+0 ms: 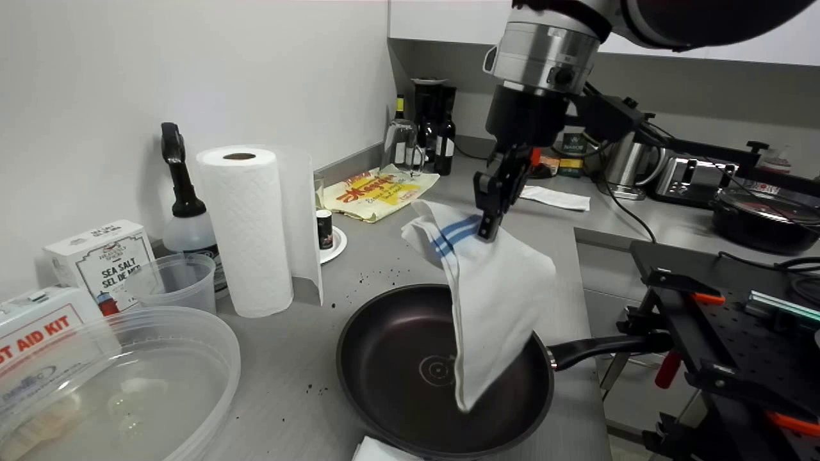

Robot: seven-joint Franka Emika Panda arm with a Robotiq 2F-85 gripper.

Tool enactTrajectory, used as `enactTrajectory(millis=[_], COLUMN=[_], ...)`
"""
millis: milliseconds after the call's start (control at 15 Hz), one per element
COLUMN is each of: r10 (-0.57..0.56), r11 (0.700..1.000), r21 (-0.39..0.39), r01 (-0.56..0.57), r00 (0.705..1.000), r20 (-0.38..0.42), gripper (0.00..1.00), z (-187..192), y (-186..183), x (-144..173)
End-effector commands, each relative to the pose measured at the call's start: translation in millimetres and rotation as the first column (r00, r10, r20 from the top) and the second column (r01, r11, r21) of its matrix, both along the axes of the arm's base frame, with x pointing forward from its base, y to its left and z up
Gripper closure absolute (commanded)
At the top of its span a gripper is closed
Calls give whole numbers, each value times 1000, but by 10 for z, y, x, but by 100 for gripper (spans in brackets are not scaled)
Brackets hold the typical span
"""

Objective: Pick up the cloth from the counter and wipe the pan

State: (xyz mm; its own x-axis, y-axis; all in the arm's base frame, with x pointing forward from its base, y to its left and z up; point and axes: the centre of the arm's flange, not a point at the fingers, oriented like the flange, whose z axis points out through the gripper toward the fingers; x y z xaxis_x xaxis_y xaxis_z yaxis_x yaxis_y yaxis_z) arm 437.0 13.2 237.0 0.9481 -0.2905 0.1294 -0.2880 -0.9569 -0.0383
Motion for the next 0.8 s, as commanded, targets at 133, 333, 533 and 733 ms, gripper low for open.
enactTrajectory(millis=[133, 333, 533, 733], r10=[-11, -21, -21, -17], r11=[1000, 1000, 1000, 999], r21=[15, 6, 6, 31], r01=[12, 22, 22, 24], r00=[997, 992, 987, 980], r20=[-81, -121, -160, -200], gripper=[99, 99, 99, 99], z=[-326, -496, -665, -911], y=[381, 348, 338, 429], x=[-309, -344, -369, -365])
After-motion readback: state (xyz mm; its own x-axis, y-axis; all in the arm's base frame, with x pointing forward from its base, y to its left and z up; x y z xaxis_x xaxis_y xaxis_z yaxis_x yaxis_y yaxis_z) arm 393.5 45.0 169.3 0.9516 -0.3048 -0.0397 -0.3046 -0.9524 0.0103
